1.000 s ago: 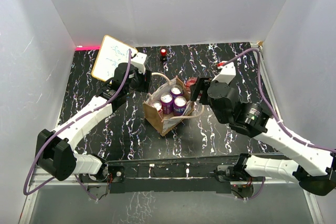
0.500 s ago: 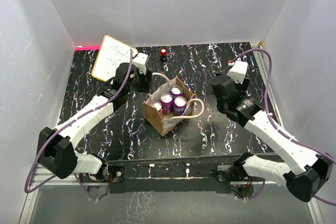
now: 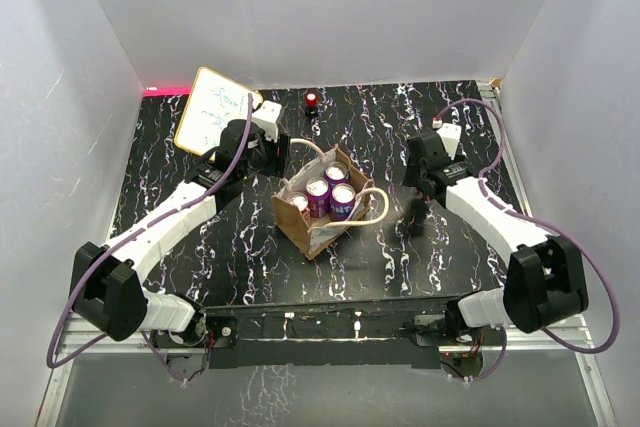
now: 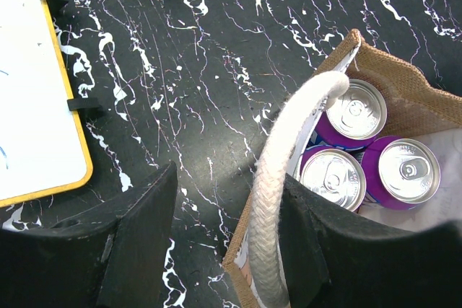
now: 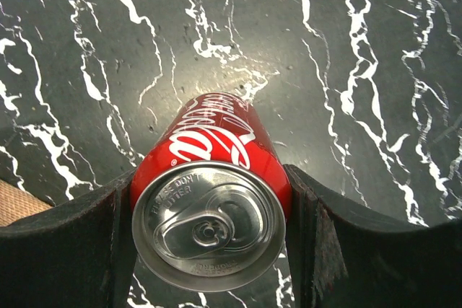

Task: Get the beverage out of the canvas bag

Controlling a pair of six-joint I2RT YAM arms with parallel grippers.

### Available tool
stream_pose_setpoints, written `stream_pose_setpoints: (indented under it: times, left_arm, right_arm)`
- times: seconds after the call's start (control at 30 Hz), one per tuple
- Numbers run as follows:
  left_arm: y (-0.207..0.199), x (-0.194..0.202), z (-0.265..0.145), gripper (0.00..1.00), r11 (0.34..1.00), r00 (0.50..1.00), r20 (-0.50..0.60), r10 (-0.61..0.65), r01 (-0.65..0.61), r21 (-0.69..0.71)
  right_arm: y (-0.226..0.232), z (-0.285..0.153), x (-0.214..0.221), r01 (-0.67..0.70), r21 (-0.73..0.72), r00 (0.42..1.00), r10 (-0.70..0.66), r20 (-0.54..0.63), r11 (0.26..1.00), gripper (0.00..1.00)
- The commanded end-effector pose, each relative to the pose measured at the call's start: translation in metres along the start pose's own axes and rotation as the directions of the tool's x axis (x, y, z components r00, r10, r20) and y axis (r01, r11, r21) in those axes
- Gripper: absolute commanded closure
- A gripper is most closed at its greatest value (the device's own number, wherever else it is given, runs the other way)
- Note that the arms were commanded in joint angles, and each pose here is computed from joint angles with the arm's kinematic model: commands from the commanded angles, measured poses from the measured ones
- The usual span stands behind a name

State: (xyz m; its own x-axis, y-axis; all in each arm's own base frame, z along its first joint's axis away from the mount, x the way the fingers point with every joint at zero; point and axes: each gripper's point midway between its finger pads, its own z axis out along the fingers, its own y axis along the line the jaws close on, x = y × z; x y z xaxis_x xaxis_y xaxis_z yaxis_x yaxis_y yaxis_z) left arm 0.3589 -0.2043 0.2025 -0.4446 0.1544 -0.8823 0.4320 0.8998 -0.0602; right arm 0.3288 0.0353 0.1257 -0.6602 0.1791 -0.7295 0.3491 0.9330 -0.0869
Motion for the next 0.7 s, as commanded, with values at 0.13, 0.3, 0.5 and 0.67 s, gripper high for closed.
stream_pose_setpoints:
  times: [0.13, 0.3, 0.5, 0.67]
  left_arm:
    - [-0.001, -0.019, -0.004, 0.47, 1.000, 0.999, 0.039, 0.000, 0.000, 0.001]
    - [-0.001, -0.020, -0.005, 0.47, 1.000, 0.999, 0.043, 0.003, -0.002, -0.003]
    - [-0.001, -0.023, -0.007, 0.47, 1.000, 0.999, 0.049, 0.001, -0.001, -0.002]
    - [-0.001, -0.022, -0.007, 0.47, 1.000, 0.999, 0.048, 0.003, -0.003, -0.001]
  right_arm:
    - [0.034, 0.035, -0.065, -0.087, -0.103, 0.991, 0.097, 0.093, 0.991, 0.86]
    - [0.045, 0.053, -0.069, -0.063, -0.091, 0.996, 0.068, 0.052, 0.994, 0.86]
    - [0.050, 0.061, -0.064, -0.055, -0.095, 0.998, 0.059, 0.035, 0.994, 0.82]
    - [0.050, 0.068, -0.051, -0.051, -0.090, 0.999, 0.052, 0.002, 0.995, 0.73]
